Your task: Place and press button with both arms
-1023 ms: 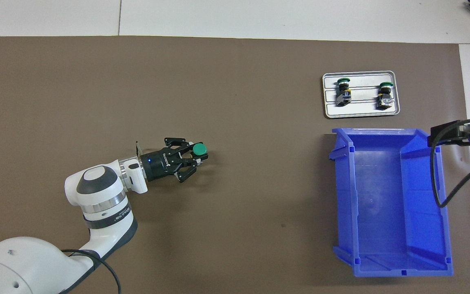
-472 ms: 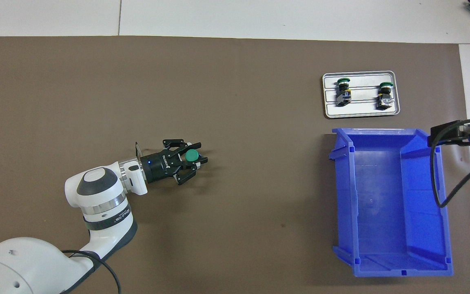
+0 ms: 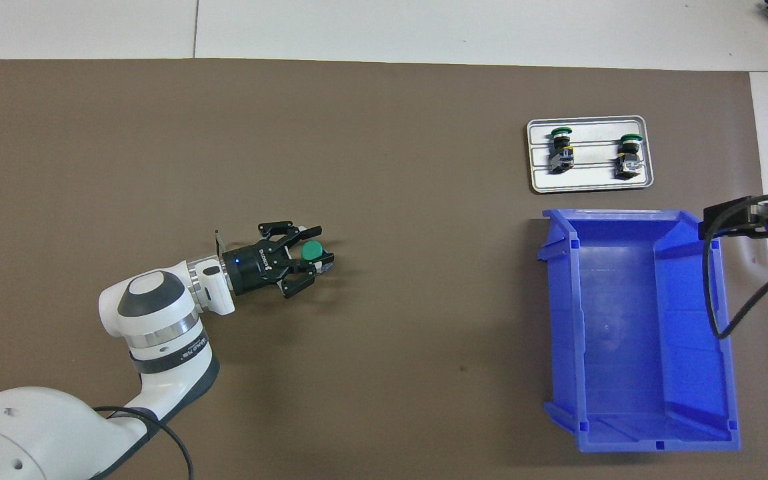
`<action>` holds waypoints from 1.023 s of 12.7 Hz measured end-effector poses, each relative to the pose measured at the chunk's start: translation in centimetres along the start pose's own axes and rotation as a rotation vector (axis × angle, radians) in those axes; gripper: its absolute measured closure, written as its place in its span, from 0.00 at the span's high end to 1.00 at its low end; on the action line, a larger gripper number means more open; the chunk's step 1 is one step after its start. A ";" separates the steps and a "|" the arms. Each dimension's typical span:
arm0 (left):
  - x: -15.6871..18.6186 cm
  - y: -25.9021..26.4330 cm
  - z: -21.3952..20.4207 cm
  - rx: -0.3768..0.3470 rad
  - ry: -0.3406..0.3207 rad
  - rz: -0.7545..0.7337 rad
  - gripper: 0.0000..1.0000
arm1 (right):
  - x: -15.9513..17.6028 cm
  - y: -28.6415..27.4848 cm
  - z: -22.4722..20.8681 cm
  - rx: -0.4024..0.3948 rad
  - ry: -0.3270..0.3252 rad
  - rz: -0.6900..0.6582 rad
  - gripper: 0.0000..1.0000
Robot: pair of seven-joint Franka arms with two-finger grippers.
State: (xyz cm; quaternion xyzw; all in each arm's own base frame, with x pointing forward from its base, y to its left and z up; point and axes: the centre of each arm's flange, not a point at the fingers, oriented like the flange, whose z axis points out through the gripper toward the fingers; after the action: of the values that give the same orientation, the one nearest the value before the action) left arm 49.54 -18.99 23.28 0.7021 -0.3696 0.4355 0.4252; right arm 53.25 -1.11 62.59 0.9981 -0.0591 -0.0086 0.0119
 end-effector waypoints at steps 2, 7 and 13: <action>0.7 -0.6 -0.7 0.007 0.023 0.002 0.60 | 0.0 0.0 0.0 0.000 0.000 0.000 1.00; 1.8 0.2 -0.2 -0.009 0.031 0.000 0.60 | 0.0 0.0 0.0 0.000 0.000 0.000 1.00; 3.3 1.1 0.7 -0.016 0.022 -0.055 0.60 | 0.0 0.0 0.0 0.000 0.000 0.000 1.00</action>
State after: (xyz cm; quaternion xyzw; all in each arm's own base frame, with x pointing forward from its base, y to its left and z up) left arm 49.96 -20.55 26.44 0.7037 -0.3493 0.4282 0.4466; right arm 53.25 -1.11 62.59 0.9981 -0.0591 -0.0086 0.0119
